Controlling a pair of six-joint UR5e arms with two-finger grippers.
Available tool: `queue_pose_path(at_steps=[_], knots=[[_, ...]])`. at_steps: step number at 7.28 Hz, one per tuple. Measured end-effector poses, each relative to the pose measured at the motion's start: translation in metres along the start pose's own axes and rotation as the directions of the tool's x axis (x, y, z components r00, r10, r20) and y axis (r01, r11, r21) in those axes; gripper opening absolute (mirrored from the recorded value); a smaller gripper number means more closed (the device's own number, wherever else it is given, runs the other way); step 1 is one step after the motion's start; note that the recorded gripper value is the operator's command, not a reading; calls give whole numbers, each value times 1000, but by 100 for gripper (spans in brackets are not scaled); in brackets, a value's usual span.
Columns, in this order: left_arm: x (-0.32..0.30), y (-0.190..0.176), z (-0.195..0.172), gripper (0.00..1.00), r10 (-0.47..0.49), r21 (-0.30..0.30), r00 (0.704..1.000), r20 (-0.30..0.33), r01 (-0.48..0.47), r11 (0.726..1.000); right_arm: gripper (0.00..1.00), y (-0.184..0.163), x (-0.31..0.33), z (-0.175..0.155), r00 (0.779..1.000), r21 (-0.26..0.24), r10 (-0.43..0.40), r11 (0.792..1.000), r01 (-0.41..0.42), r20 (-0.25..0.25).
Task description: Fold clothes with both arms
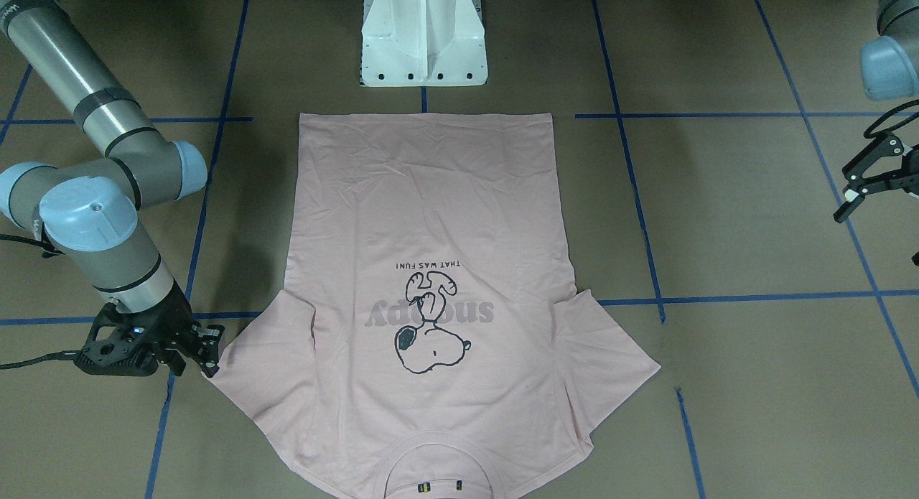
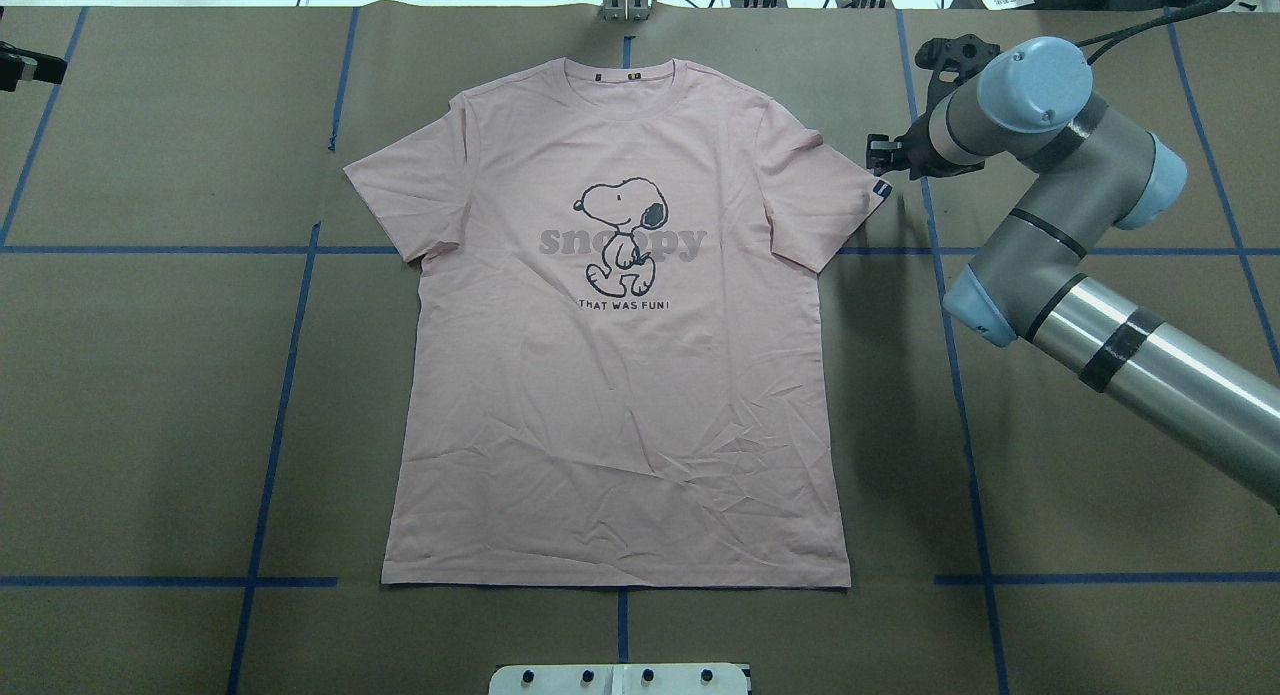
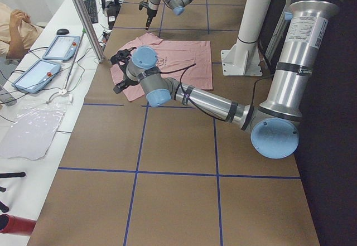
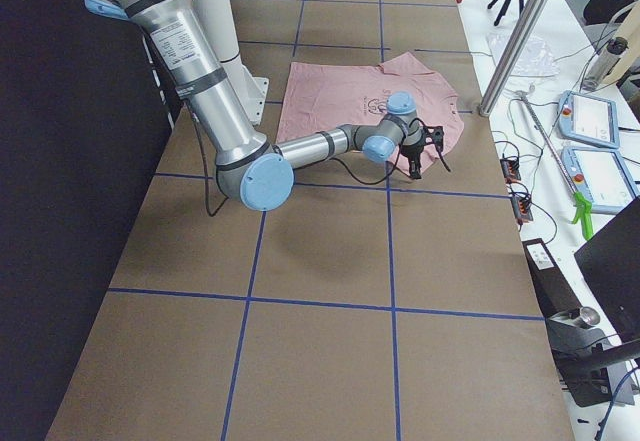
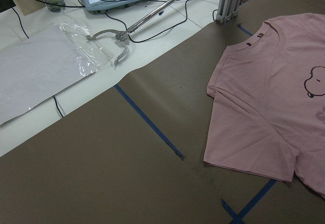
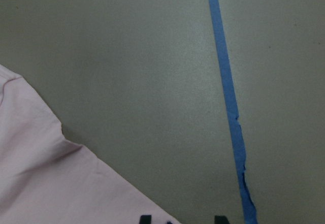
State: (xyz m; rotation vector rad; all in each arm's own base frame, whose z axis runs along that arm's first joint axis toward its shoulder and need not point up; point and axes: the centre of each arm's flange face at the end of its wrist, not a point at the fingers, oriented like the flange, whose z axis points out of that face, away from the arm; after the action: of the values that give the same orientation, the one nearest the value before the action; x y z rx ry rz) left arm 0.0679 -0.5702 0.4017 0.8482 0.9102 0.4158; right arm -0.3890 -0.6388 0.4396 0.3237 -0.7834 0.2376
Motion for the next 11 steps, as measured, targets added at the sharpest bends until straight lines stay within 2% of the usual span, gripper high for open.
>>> queue_pose_path(at_steps=[6, 7, 8, 11], knots=[[0, -1, 0, 100, 1, 1, 1000, 0, -1, 1000, 48, 9, -15, 17, 1000, -8, -16, 1000, 16, -13], [0, -1, 0, 100, 1, 1, 1000, 0, -1, 1000, 31, 10, -14, 19, 1000, -9, -17, 1000, 17, -16], [0, -1, 0, 100, 1, 1, 1000, 0, -1, 1000, 0, 10, -13, 19, 1000, -9, -16, 1000, 16, -17], [0, -2, 0, 100, 2, 2, 1000, 0, -2, 1000, 0, 8, -13, 18, 1000, -2, -5, 1000, 5, -21]])
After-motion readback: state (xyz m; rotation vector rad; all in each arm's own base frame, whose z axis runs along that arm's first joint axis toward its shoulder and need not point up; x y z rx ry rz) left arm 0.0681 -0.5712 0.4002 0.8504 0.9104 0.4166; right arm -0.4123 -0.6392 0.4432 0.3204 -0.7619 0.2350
